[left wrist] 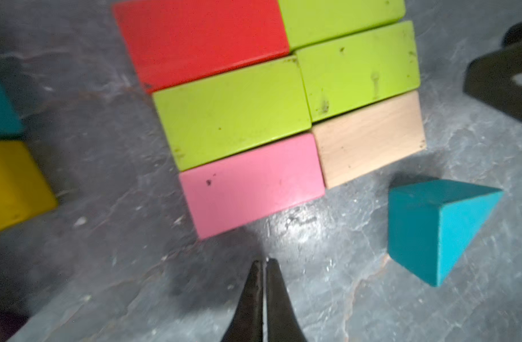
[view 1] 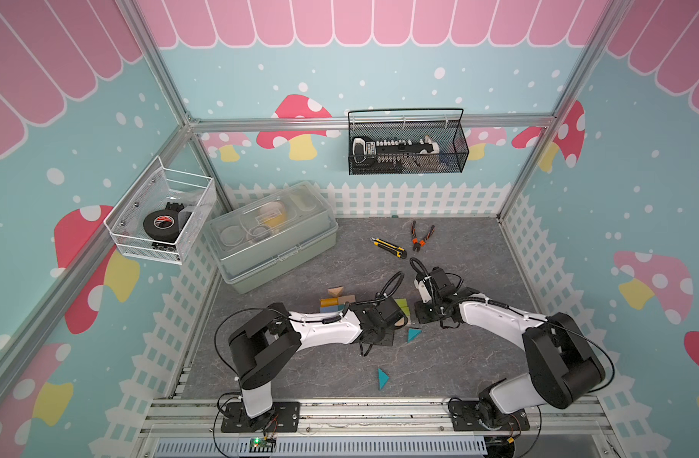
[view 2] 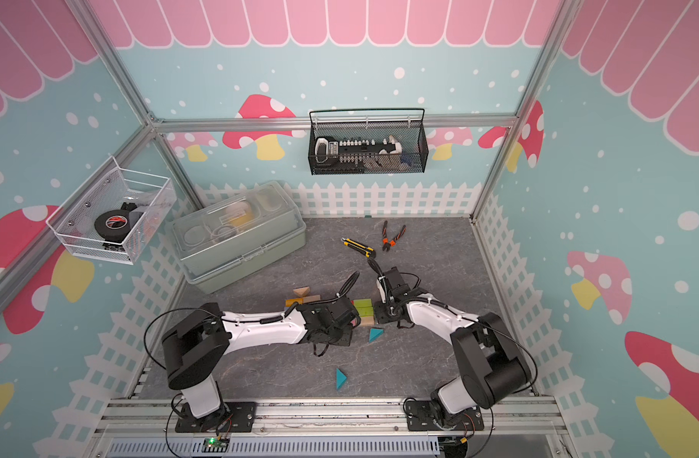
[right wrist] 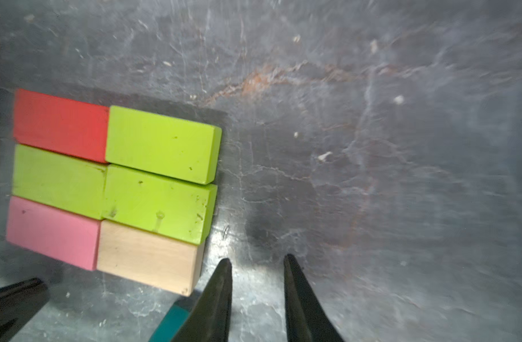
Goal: Assemble a piece of candy with building blocks
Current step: Move the building block to the center of the board, then pick up the building block from the center of the board.
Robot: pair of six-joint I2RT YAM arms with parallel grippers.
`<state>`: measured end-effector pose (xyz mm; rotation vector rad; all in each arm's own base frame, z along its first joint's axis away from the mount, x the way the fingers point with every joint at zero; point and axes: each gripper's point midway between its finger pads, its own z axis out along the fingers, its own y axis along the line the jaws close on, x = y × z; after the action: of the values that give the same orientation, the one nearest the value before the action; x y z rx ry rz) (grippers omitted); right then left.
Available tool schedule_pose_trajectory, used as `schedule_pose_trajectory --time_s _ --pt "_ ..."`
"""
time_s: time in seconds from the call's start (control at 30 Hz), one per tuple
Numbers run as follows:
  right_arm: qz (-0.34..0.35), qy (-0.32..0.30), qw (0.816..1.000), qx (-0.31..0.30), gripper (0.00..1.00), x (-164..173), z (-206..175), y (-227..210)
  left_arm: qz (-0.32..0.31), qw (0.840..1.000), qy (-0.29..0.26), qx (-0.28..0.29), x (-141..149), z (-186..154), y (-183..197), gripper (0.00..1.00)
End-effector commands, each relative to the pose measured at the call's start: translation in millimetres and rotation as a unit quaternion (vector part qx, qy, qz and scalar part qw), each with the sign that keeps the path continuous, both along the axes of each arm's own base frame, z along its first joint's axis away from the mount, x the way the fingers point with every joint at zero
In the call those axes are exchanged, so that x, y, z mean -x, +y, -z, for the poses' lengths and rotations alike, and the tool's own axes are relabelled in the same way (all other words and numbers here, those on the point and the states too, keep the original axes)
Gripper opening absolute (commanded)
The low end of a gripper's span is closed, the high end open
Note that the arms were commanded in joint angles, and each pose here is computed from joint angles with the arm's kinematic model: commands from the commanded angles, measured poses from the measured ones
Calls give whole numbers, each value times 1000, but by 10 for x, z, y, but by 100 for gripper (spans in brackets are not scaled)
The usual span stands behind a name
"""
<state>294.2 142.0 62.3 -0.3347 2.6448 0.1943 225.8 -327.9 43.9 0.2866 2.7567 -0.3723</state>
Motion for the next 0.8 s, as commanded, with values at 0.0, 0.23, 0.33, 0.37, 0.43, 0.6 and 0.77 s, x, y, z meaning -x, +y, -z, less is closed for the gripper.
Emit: schedule_pose_trajectory --time_s 0.0,0.23,0.33,0.37,0.43,0.6,0.77 --pt "51 -94 994 15 38 -128 -576 -220 -3 999 -42 7 -85 -412 175 15" --pt "197 -194 961 12 98 -40 -1061 -736 -37 996 -66 47 -215 -903 696 39" --pt "191 -206 959 -46 99 12 -1113 -644 -51 994 -83 40 -232 -1092 1020 46" --pt "206 -202 956 -56 98 39 -1107 -661 -56 994 -86 34 -226 -1128 1125 48" --pt "250 -157 952 -83 93 149 -1016 -669 -68 993 -94 21 -198 -1198 1368 50" --pt "285 10 941 -180 86 434 -751 -277 -92 990 -109 11 -60 -1263 1826 53" --pt "328 79 921 -196 78 608 -608 -50 -94 987 -125 28 78 -1367 1963 58"
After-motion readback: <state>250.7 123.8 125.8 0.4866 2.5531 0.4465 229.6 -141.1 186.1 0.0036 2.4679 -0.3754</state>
